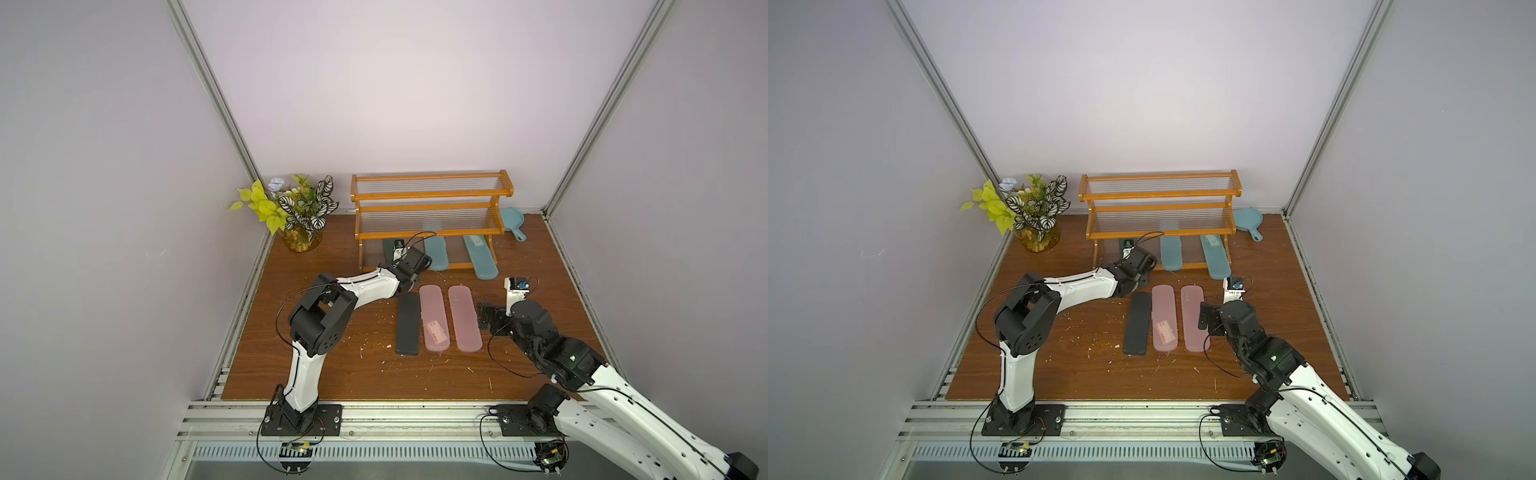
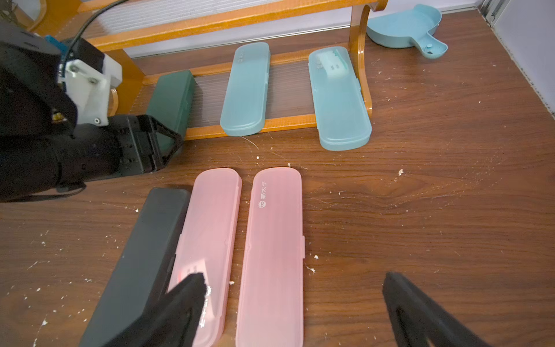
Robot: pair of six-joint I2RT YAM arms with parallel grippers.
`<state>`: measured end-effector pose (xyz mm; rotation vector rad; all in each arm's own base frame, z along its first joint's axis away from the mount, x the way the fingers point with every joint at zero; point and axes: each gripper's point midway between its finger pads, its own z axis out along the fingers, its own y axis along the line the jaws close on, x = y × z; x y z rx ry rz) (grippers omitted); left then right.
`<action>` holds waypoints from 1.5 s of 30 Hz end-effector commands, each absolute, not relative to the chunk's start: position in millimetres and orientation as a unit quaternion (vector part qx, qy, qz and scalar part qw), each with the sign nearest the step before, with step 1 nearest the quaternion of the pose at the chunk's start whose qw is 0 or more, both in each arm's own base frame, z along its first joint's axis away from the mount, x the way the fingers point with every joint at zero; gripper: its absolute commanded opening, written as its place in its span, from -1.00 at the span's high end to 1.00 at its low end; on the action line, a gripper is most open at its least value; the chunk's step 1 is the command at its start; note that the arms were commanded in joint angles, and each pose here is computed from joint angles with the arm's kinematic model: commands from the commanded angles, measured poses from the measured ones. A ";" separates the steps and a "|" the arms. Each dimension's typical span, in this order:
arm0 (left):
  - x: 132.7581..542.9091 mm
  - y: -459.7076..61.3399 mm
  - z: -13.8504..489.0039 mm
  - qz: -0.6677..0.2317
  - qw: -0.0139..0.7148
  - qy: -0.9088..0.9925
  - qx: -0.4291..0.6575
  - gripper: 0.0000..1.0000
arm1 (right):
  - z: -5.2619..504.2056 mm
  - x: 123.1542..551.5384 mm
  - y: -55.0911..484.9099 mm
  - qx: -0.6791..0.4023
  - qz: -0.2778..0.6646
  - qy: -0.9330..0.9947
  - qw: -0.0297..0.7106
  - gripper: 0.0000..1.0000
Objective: Remove the pencil cases from the shelf
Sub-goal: Pick up the pencil case from the shelf, then place the pencil case at the center of the board.
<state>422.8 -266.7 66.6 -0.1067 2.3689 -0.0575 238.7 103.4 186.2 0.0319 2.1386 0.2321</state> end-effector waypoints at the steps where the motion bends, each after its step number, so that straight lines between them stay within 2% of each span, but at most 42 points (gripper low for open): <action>1: 415.3 -270.1 91.5 -0.034 0.401 0.915 -0.037 -0.12 | 206.6 241.3 97.9 0.023 0.094 0.861 0.498 -0.98; 12: 377.2 -256.5 107.1 -0.068 0.414 0.907 -0.024 -0.11 | 207.9 239.7 96.4 0.028 0.100 0.857 0.505 -0.97; 24: 313.1 -231.5 114.0 -0.088 0.421 0.903 0.003 -0.10 | 206.5 240.6 100.8 0.025 0.110 0.856 0.505 -0.97; 45: 229.6 -198.5 87.9 -0.135 0.402 0.905 0.019 -0.05 | 200.1 235.9 102.3 0.012 0.116 0.860 0.498 -0.95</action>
